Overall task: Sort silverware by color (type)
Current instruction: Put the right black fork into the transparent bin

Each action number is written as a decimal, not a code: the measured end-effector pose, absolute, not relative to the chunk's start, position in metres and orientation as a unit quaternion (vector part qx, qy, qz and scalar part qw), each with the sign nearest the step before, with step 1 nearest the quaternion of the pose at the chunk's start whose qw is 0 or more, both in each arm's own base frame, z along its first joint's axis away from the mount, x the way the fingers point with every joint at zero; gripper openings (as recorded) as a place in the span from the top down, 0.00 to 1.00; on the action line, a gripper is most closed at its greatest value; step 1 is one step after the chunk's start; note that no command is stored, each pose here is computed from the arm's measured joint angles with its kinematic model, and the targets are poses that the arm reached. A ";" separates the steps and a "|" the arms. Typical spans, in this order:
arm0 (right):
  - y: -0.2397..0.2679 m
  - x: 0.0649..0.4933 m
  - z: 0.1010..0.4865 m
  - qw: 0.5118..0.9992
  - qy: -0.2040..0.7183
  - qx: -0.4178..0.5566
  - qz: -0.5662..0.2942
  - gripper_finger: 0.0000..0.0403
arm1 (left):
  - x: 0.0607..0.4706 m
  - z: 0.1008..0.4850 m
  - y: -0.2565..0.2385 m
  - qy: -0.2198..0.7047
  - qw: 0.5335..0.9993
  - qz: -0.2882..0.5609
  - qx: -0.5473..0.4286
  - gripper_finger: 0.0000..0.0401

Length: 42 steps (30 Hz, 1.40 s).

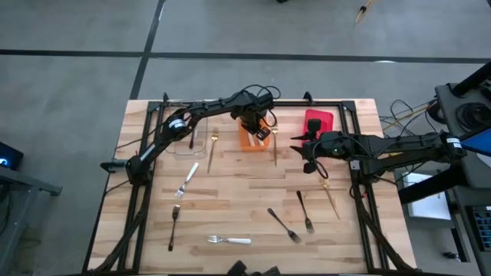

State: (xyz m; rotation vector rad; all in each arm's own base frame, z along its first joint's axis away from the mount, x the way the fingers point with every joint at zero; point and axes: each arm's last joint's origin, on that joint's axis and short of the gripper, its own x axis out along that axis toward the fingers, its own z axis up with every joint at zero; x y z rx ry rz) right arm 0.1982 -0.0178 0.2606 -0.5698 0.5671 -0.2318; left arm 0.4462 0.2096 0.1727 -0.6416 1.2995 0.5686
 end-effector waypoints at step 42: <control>-0.018 0.198 0.260 0.913 0.277 -0.277 -0.114 0.68 | 0.442 0.173 0.228 0.572 0.734 0.238 -0.278 1.00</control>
